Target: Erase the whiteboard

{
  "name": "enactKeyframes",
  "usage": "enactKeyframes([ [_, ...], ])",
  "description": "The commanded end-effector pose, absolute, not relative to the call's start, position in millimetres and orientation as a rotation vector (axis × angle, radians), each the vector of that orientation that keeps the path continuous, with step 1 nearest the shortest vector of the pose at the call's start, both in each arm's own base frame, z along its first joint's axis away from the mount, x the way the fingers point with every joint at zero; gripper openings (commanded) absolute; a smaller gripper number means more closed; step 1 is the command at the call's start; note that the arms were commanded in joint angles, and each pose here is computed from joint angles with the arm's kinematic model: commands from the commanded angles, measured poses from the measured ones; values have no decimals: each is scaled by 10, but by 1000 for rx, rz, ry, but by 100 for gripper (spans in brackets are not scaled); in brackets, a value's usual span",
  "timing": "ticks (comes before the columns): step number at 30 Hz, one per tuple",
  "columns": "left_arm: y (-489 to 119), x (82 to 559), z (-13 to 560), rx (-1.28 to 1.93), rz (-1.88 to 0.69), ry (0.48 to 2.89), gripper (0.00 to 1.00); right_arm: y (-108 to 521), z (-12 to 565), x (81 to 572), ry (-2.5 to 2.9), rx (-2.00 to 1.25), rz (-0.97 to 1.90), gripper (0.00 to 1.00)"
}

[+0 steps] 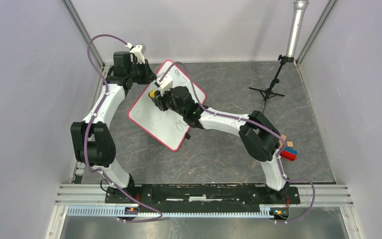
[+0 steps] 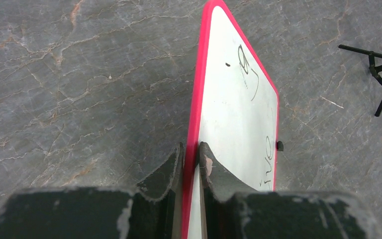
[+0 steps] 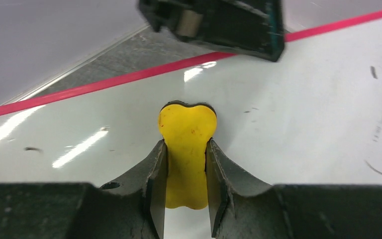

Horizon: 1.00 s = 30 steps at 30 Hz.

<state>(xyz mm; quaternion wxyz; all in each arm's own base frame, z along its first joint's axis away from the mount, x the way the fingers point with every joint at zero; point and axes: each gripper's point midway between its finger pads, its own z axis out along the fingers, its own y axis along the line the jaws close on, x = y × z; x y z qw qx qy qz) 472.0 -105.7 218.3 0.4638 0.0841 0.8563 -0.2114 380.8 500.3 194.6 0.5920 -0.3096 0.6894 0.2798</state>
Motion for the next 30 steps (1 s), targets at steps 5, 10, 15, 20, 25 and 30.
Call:
enactKeyframes([
  [5,-1269,4623,2203,199,-616,2136,2,4969,1699,3743,1662,-752,638,30],
  [10,-1253,4632,2194,183,-606,2140,2,5343,1892,3199,1535,-904,703,30],
  [15,-1221,4639,2159,164,-588,2158,2,5550,2001,2979,1445,-975,728,30],
  [20,-1218,4647,2155,157,-588,2160,2,5682,2045,2835,1383,-1040,767,30],
  [25,-1213,4644,2152,157,-584,2162,2,5716,2079,2976,1418,-993,709,30],
  [30,-1209,4643,2158,158,-581,2161,2,5532,1978,3315,1532,-863,604,31],
])
